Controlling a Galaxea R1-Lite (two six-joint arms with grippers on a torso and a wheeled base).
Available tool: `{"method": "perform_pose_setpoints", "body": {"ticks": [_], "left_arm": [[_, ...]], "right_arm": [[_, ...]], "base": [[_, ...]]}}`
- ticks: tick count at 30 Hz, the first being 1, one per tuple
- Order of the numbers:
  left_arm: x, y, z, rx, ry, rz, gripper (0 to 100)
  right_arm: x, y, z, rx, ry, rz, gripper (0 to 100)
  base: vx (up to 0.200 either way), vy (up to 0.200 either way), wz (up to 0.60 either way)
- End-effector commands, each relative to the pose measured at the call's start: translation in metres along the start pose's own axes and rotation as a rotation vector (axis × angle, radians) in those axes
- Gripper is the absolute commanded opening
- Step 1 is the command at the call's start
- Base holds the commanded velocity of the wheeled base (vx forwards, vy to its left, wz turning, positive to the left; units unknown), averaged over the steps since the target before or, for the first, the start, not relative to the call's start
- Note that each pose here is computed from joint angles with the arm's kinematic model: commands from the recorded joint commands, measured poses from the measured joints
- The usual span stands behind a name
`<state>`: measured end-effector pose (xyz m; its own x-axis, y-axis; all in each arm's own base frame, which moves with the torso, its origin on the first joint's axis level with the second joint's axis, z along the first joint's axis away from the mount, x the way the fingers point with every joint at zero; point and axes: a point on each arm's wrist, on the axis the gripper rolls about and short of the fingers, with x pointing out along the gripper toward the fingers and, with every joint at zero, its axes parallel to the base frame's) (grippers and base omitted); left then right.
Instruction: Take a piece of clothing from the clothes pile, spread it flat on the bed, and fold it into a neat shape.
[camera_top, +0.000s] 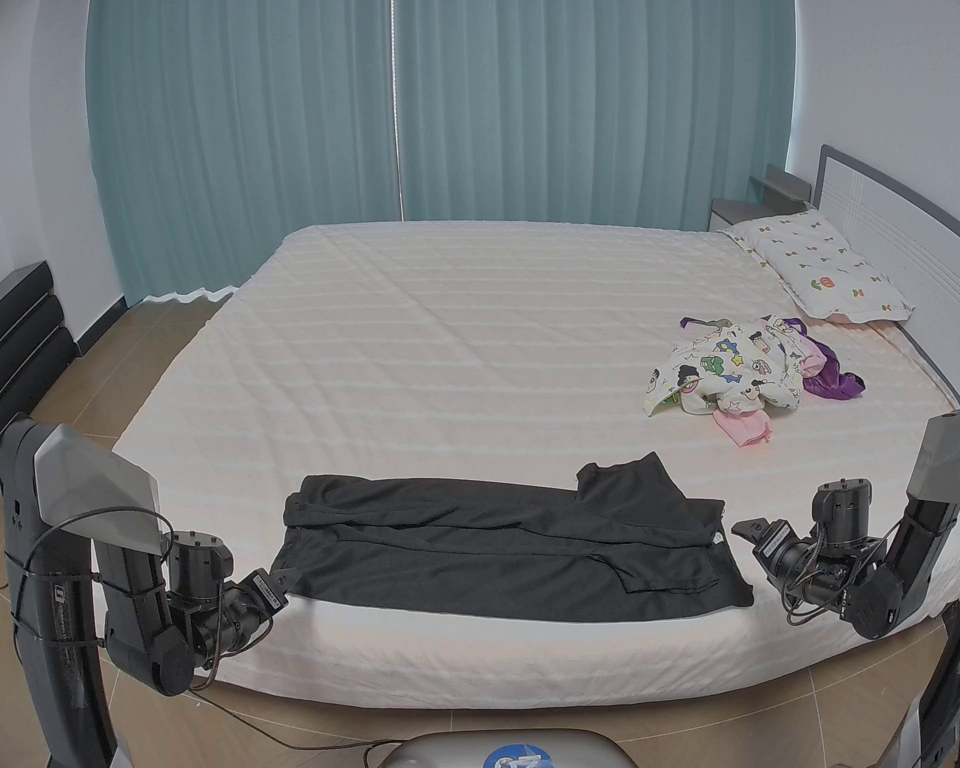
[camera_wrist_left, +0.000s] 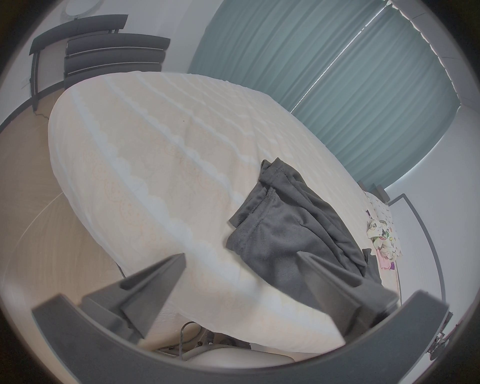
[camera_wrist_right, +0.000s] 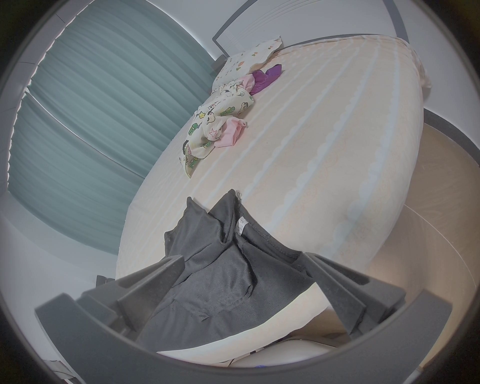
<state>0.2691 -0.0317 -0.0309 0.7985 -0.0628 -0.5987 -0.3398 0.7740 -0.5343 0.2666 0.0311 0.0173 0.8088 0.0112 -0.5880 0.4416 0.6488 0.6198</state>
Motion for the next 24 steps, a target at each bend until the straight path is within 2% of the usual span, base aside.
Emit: {"method": "perform_pose_setpoints", "body": {"ticks": [1, 5, 15, 24], "left_arm": [[-0.009, -0.008, 0.014, -0.005, -0.06, -0.041, 100], [-0.018, -0.018, 0.025, -0.008, -0.106, -0.084, 100], [-0.017, -0.016, 0.024, -0.004, -0.098, -0.079, 100], [-0.017, -0.015, 0.024, 0.006, -0.097, -0.077, 100]], "right_arm": [[0.001, -0.001, -0.001, -0.001, 0.004, -0.005, 100], [0.001, -0.001, -0.001, -0.001, 0.004, -0.005, 100], [0.001, 0.001, -0.003, -0.005, 0.009, 0.001, 100], [0.001, 0.001, -0.004, -0.008, 0.013, 0.002, 100]], "base": [[0.0, 0.0, 0.0], [0.0, 0.0, 0.0], [0.0, 0.0, 0.0], [0.2, 0.0, 0.0]]}}
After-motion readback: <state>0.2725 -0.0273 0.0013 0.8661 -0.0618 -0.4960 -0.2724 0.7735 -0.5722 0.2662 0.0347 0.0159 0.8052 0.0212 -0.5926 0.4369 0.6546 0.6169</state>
